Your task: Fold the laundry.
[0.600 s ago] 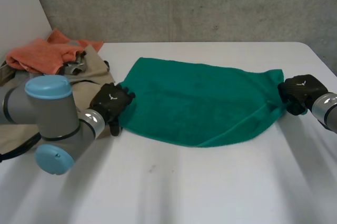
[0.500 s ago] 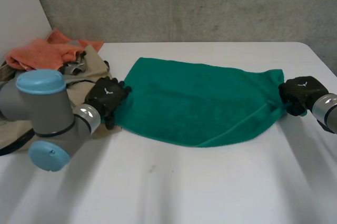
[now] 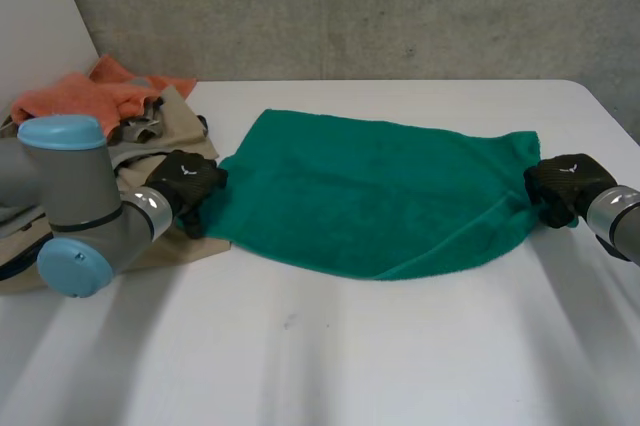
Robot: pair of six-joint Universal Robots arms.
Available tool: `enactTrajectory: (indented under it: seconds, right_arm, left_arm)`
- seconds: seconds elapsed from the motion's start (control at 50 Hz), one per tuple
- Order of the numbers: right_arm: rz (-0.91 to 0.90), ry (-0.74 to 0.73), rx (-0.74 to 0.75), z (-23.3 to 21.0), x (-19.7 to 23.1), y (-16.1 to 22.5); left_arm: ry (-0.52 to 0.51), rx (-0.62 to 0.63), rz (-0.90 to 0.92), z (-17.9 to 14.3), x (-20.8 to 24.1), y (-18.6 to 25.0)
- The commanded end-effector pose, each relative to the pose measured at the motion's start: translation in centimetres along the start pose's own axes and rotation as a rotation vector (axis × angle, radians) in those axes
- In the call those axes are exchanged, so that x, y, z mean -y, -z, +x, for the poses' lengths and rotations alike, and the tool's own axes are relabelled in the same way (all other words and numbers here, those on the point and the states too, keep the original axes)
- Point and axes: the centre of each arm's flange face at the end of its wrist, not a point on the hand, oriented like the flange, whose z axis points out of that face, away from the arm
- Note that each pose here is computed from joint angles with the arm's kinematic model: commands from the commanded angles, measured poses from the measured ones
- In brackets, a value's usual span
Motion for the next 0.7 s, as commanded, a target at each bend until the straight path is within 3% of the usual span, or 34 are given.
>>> enactTrajectory:
  seconds: [0.02, 0.28, 0.42, 0.5, 0.56, 0.62, 0.7]
  right_arm:
    - [-0.008, 0.010, 0.003, -0.3, -0.4, -0.2]
    - [-0.007, 0.027, -0.002, -0.3, -0.1, 0.0]
    - [-0.031, 0.051, 0.026, -0.6, 0.4, 1.3]
    - [-0.084, 0.127, 0.122, -1.9, -0.1, 3.5]
    - [-0.127, 0.306, 0.231, -3.2, -0.8, 5.3]
    - [-0.112, 0.400, 0.219, -2.5, -0.7, 5.4]
    - [-0.085, 0.345, 0.144, -1.3, 0.2, 4.5]
  left_arm:
    - [-0.010, -0.007, -0.006, 0.6, -0.5, -0.9]
    - [-0.047, -0.011, -0.001, 0.8, -0.7, -2.0]
    - [-0.060, 0.040, 0.032, -0.8, 1.2, -1.5]
    - [-0.051, 0.073, 0.078, -1.9, 3.3, -0.6]
    - [-0.038, 0.077, 0.119, -1.7, 4.9, 0.1]
    - [-0.034, 0.066, 0.127, -1.1, 5.3, 0.3]
    - [-0.038, 0.060, 0.123, -0.6, 5.4, 0.3]
